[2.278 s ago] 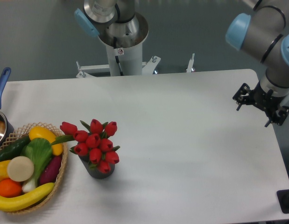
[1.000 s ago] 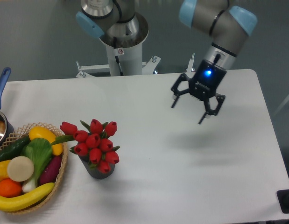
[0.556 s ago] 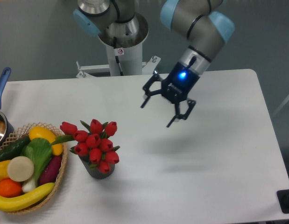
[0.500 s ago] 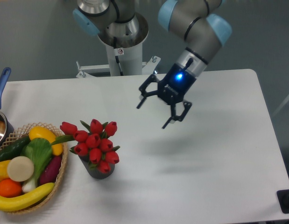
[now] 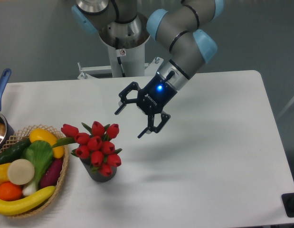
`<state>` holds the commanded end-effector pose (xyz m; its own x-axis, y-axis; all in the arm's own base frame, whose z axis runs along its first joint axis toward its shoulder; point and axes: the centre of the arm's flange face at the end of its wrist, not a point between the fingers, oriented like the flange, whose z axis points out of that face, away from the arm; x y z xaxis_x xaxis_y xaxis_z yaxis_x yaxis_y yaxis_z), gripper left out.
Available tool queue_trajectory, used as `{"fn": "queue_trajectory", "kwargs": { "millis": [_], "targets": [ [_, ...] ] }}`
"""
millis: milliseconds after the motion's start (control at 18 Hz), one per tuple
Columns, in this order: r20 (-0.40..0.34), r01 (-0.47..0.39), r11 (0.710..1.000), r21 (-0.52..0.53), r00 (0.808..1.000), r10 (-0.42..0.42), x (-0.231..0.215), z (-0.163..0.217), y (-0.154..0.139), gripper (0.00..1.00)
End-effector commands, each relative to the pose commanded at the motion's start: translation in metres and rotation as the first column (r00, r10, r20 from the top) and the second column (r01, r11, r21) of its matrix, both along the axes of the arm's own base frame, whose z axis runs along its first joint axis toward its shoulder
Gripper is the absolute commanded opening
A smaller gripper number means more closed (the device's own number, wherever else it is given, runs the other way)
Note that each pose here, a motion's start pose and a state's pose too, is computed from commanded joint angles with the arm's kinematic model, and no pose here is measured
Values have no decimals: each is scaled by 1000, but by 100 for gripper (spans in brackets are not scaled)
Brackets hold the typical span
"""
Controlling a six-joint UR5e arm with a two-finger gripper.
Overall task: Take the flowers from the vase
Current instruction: 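Lower the open gripper around the tulip stems above the black vase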
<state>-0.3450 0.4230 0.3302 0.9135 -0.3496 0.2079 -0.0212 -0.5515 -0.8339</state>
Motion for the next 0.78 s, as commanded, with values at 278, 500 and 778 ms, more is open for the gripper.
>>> {"fn": "queue_trajectory", "kwargs": {
  "millis": [278, 500, 778],
  "targets": [
    [-10, 39, 999, 10, 999, -39, 8, -8, 18, 100],
    [9, 63, 993, 104, 998, -64, 13, -11, 35, 100],
    [-7, 102, 988, 114, 995, -102, 23, -18, 53, 100]
  ]
}}
